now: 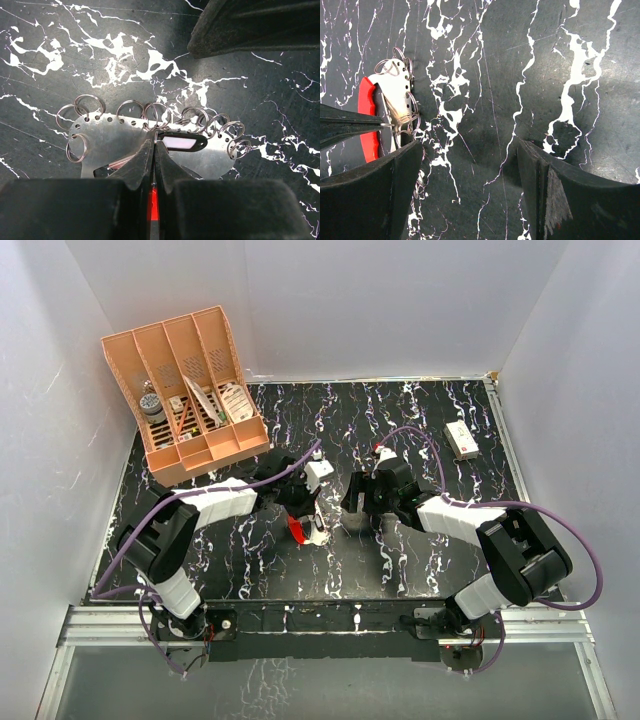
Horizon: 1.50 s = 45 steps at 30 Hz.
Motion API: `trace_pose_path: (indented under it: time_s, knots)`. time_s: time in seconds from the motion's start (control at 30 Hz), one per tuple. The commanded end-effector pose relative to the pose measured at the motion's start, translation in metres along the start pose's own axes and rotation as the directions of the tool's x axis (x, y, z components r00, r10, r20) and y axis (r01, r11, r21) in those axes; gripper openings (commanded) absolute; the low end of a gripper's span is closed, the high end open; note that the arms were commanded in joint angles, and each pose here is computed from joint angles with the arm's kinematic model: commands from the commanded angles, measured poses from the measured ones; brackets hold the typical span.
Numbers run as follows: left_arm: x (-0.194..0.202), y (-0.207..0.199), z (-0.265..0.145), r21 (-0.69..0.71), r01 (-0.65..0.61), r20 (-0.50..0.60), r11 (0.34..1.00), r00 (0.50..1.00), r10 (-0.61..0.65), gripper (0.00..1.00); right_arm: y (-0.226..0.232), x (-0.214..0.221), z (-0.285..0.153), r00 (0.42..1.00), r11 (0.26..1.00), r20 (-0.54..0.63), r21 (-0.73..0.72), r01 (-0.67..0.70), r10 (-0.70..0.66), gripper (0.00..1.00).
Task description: Put the keys on the keyring
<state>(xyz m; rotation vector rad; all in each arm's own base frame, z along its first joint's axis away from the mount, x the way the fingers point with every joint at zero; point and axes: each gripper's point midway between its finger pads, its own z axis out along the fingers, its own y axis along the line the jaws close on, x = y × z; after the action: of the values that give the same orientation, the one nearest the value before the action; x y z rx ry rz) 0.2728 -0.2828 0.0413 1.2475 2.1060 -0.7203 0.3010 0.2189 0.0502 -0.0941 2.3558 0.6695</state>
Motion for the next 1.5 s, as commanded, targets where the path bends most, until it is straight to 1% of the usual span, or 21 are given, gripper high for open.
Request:
trace_pose_path:
  time_s: [0.0,0.13,0.23,0.37,0.53,0.73,0.83,1.07,1.2,1.47]
  knots:
    - [-0.014,0.003,-0.012,-0.031,-0.008,0.034,0.999,0.999,0.009,0.00,0.014,-0.026,-0.001,0.996,0.999,0.084,-0.032,0.024,-0.022,0.75]
    - [-0.022,0.006,-0.031,-0.098,-0.006,0.062,0.995,0.998,0.012,0.00,0.014,-0.027,-0.001,0.996,0.999,0.085,-0.031,0.025,-0.022,0.75]
    - [-0.025,0.022,-0.046,-0.216,0.009,0.068,0.976,0.998,0.006,0.00,0.015,-0.029,-0.003,0.996,0.999,0.091,-0.031,0.025,-0.022,0.75]
    - [-0.025,0.042,-0.060,-0.352,0.034,0.065,0.935,0.998,-0.012,0.00,0.015,-0.030,-0.004,0.995,0.999,0.095,-0.030,0.027,-0.024,0.75]
    - [-0.013,0.066,-0.061,-0.476,0.073,0.055,0.876,0.997,-0.054,0.00,0.015,-0.030,-0.006,0.995,0.999,0.098,-0.028,0.026,-0.023,0.75]
    - [-0.007,0.086,-0.059,-0.572,0.094,0.113,0.815,0.993,-0.035,0.00,0.014,-0.030,-0.007,0.995,0.999,0.098,-0.026,0.025,-0.023,0.75]
    - [-0.003,0.090,-0.056,-0.589,0.088,0.122,0.803,0.992,-0.019,0.00,0.014,-0.029,-0.006,0.995,0.999,0.095,-0.025,0.025,-0.022,0.75]
    - [-0.009,0.079,-0.056,-0.562,0.073,0.170,0.824,0.985,0.028,0.00,0.013,-0.028,-0.005,0.995,0.999,0.093,-0.022,0.024,-0.022,0.75]
    - [-0.012,0.067,-0.055,-0.529,0.037,0.191,0.848,0.979,0.076,0.00,0.012,-0.027,-0.005,0.995,1.000,0.093,-0.019,0.024,-0.022,0.75]
    - [-0.025,0.040,-0.056,-0.456,-0.002,0.265,0.890,0.954,0.138,0.00,0.011,-0.026,-0.005,0.996,1.000,0.093,-0.018,0.020,-0.019,0.75]
